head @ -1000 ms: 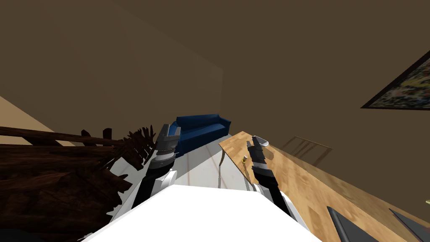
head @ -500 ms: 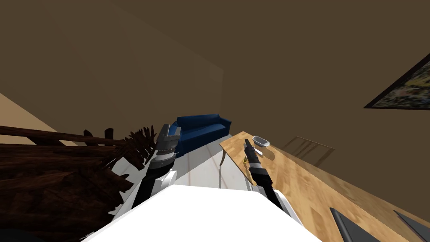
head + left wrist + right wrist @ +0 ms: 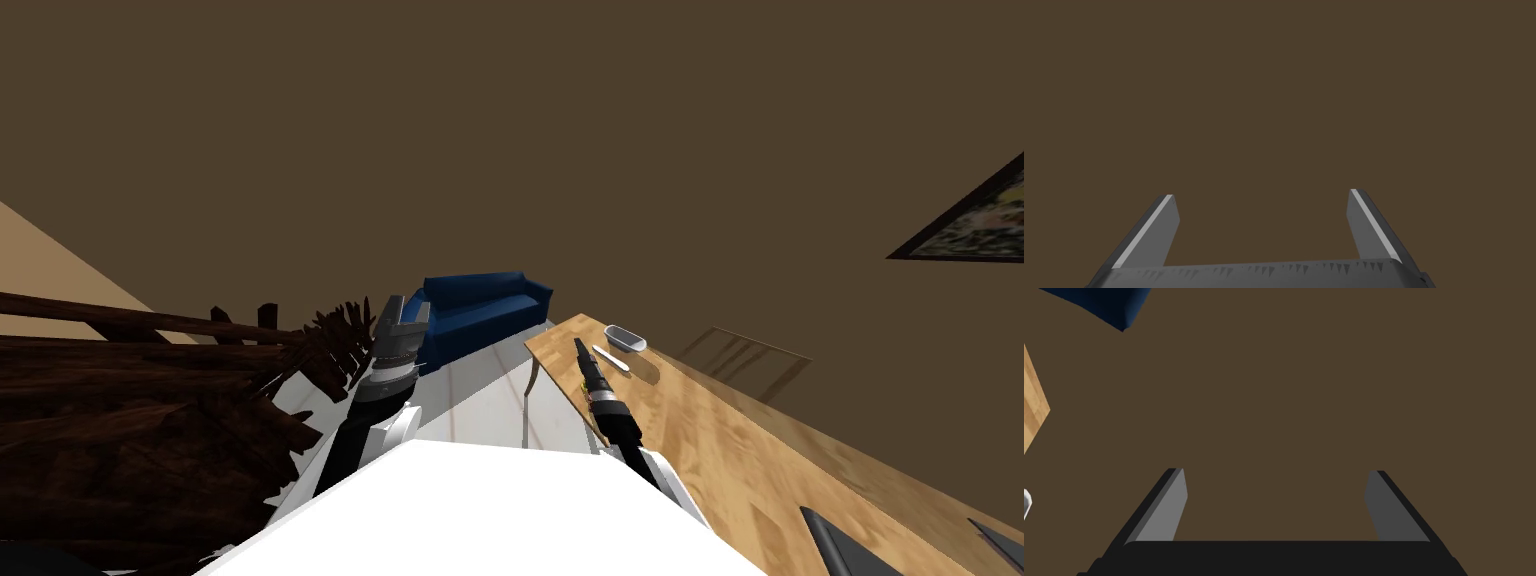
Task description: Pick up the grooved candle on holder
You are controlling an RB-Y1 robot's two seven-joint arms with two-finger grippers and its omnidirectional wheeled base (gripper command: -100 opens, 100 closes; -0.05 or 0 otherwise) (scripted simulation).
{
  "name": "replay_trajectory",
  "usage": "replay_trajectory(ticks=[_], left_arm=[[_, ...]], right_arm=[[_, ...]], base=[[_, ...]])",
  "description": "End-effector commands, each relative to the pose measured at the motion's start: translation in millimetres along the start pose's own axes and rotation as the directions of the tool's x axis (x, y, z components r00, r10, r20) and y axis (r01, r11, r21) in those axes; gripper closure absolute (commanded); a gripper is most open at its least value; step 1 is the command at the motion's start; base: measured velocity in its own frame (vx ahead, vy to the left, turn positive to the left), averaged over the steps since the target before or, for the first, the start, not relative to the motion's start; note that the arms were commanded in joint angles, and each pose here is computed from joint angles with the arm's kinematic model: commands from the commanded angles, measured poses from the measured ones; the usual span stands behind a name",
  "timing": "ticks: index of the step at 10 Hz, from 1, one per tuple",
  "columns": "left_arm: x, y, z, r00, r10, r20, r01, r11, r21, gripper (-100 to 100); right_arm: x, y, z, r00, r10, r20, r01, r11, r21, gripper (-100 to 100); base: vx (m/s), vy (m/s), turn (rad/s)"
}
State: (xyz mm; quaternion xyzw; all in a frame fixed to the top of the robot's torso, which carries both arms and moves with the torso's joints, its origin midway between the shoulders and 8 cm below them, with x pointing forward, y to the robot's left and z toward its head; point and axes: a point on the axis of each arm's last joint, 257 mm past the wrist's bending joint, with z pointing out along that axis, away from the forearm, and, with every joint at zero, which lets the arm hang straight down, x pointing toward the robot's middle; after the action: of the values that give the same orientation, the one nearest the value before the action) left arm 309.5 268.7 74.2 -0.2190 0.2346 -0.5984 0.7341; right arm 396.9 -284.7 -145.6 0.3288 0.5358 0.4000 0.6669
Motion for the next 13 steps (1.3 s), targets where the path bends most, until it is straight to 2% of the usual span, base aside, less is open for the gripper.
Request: replay_trajectory(ticks=[1, 2, 3, 4, 5, 6, 7, 8, 9, 10, 11, 12, 13], left_arm=[[0.0, 0.0, 0.0, 1.000, 0.000, 0.000, 0.000, 1.000, 0.000, 0], [0.0, 0.0, 0.0, 1.000, 0.000, 0.000, 0.000, 1.000, 0.000, 0], [0.0, 0.0, 0.0, 1.000, 0.000, 0.000, 0.000, 1.000, 0.000, 0], [0.0, 0.0, 0.0, 1.000, 0.000, 0.000, 0.000, 1.000, 0.000, 0], [0.0, 0.0, 0.0, 1.000, 0.000, 0.000, 0.000, 1.000, 0.000, 0], [0.0, 0.0, 0.0, 1.000, 0.000, 0.000, 0.000, 1.000, 0.000, 0], [0.0, 0.0, 0.0, 1.000, 0.000, 0.000, 0.000, 1.000, 0.000, 0], [0.0, 0.0, 0.0, 1.000, 0.000, 0.000, 0.000, 1.000, 0.000, 0], [0.0, 0.0, 0.0, 1.000, 0.000, 0.000, 0.000, 1.000, 0.000, 0], [0.0, 0.0, 0.0, 1.000, 0.000, 0.000, 0.000, 1.000, 0.000, 0], [0.0, 0.0, 0.0, 1.000, 0.000, 0.000, 0.000, 1.000, 0.000, 0], [0.0, 0.0, 0.0, 1.000, 0.000, 0.000, 0.000, 1.000, 0.000, 0], [0.0, 0.0, 0.0, 1.000, 0.000, 0.000, 0.000, 1.000, 0.000, 0]], right_arm=[[11.0, -21.7, -1.1, 0.999, -0.041, -0.027, 0.043, 0.997, 0.062, -100], [11.8, -21.8, -1.1, 0.998, -0.058, -0.031, 0.060, 0.996, 0.061, -100], [18.3, -41.9, -4.3, 0.994, -0.089, -0.055, 0.095, 0.989, 0.115, -100], [18.8, -41.9, -4.3, 0.993, -0.102, -0.058, 0.108, 0.988, 0.115, -100], [24.3, -62.9, -8.9, 0.988, -0.130, -0.083, 0.142, 0.975, 0.170, -100], [24.7, -63.0, -8.9, 0.985, -0.146, -0.087, 0.159, 0.973, 0.169, -100], [29.1, -84.7, -15.0, 0.978, -0.174, -0.113, 0.196, 0.955, 0.224, -100], [29.4, -84.7, -15.0, 0.975, -0.191, -0.118, 0.213, 0.951, 0.222, -100], [32.8, -105.9, -22.2, 0.966, -0.216, -0.144, 0.248, 0.929, 0.273, -100], [32.6, -106.9, -22.5, 0.960, -0.236, -0.150, 0.269, 0.923, 0.274, -100], [34.4, -128.7, -31.2, 0.950, -0.258, -0.176, 0.303, 0.895, 0.326, -100], [34.1, -129.0, -31.3, 0.943, -0.280, -0.183, 0.326, 0.888, 0.323, -100], [34.4, -150.9, -41.4, 0.929, -0.304, -0.210, 0.363, 0.853, 0.374, -100]], base=[[0.011, 0.004, 0.039], [0.011, 0.004, 0.023], [0.012, 0.003, 0.063], [0.010, -0.001, 0.023], [0.013, 0.000, 0.049], [0.010, -0.001, 0.033], [0.013, -0.003, 0.065], [0.010, -0.004, 0.039], [0.010, -0.005, 0.073], [0.008, -0.006, 0.038], [0.007, -0.007, 0.086], [0.008, -0.008, 0.043], [0.014, -0.010, 0.072]])
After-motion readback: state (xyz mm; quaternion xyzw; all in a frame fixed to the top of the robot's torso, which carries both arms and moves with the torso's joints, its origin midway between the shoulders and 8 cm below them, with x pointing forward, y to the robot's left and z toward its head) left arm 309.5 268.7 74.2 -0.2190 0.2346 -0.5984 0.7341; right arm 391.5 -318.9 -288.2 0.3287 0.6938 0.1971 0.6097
